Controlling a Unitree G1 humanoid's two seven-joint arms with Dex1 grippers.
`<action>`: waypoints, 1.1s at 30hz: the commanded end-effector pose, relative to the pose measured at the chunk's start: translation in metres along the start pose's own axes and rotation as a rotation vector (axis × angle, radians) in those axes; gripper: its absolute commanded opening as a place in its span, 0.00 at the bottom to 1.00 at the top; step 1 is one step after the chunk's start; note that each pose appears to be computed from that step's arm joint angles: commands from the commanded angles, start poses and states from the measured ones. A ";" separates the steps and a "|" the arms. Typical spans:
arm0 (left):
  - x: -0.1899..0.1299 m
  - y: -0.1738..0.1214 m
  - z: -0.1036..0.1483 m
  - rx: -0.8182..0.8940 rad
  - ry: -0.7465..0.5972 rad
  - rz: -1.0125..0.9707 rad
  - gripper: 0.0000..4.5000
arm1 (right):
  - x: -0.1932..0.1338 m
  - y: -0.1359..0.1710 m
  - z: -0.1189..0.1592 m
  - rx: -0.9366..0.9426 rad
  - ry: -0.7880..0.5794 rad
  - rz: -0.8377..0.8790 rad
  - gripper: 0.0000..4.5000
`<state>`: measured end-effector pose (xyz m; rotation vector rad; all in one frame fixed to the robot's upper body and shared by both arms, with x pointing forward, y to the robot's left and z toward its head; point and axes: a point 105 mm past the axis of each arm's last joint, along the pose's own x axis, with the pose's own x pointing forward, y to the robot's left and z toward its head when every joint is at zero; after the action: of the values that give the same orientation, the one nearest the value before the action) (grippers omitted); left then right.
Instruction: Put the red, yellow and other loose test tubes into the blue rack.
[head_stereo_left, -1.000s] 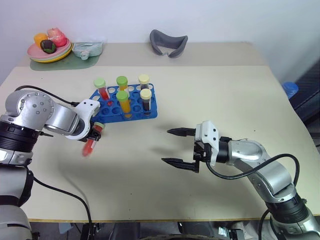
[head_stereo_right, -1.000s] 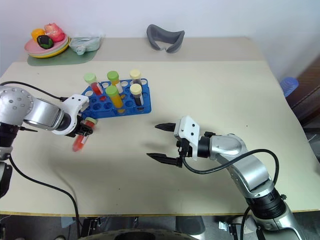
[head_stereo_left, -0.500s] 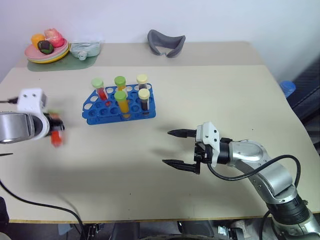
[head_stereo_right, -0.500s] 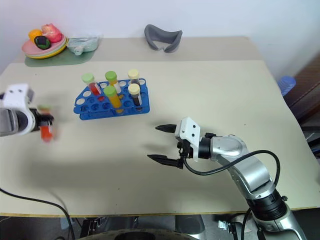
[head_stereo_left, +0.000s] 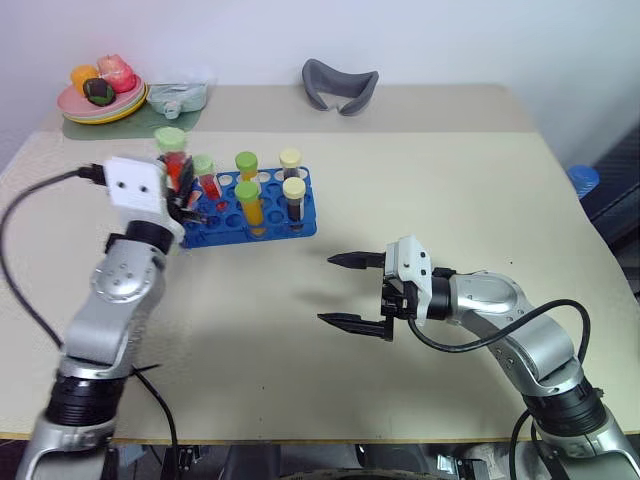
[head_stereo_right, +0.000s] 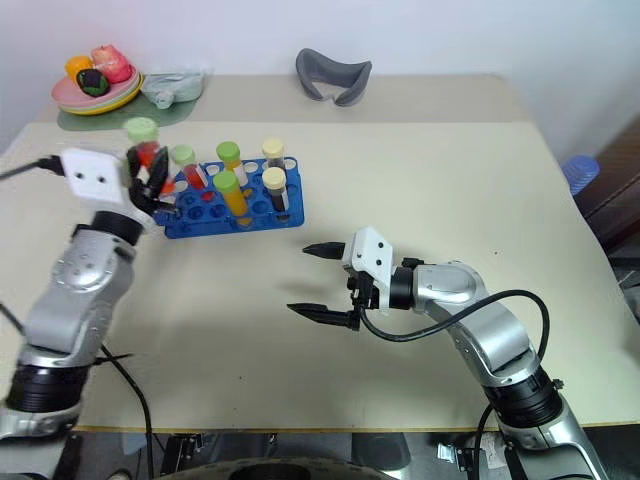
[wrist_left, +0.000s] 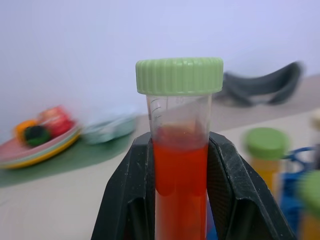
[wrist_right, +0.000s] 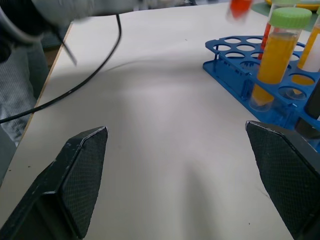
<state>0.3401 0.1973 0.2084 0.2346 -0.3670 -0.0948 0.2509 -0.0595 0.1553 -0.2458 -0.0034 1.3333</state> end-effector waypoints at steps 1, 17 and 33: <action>-0.001 -0.004 0.000 0.041 -0.066 -0.020 0.17 | -0.002 0.000 0.009 -0.039 -0.024 -0.015 1.00; -0.012 0.005 -0.028 -0.091 -0.034 0.045 0.17 | -0.006 0.000 0.010 -0.040 -0.020 -0.032 1.00; -0.014 -0.007 -0.034 -0.103 -0.031 0.030 0.17 | -0.005 -0.004 0.017 0.058 -0.108 -0.072 1.00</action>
<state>0.3423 0.1971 0.1643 0.1137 -0.3581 -0.0910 0.2554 -0.0640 0.1620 -0.1298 -0.0138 1.2639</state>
